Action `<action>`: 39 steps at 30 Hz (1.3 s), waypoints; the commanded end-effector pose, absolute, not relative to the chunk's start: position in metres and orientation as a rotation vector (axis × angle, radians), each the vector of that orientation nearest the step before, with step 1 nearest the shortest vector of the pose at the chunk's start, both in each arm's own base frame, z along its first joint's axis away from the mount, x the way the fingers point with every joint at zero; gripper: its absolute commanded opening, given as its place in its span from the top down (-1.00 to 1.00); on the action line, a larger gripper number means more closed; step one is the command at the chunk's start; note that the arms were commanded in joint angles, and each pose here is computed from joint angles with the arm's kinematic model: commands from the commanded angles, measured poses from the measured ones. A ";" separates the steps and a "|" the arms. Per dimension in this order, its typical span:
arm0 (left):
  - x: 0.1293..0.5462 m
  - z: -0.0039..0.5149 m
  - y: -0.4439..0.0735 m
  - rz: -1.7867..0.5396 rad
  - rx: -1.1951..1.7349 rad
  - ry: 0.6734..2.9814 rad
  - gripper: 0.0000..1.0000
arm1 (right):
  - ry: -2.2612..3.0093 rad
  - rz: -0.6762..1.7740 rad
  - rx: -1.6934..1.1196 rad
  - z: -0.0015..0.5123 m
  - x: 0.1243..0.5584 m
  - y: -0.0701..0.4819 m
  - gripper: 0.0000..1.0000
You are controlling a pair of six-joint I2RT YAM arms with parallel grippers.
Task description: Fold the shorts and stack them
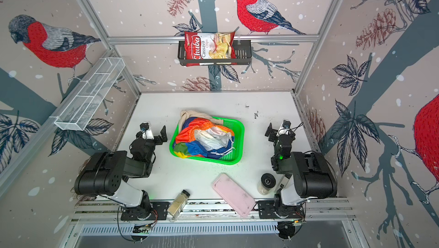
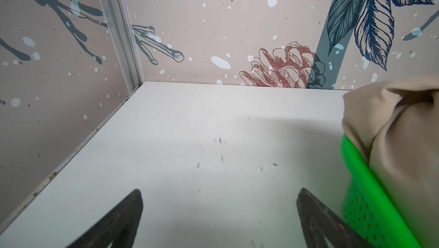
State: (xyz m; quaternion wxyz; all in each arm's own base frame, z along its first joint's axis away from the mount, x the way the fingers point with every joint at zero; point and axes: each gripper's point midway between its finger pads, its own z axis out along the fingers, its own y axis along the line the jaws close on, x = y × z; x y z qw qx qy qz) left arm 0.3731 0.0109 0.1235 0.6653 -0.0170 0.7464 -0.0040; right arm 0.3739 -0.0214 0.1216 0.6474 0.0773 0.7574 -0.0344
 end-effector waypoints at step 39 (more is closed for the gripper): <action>0.412 0.183 -0.020 -0.577 -0.691 2.006 -0.76 | 2.280 0.371 0.125 0.162 0.354 0.161 -0.75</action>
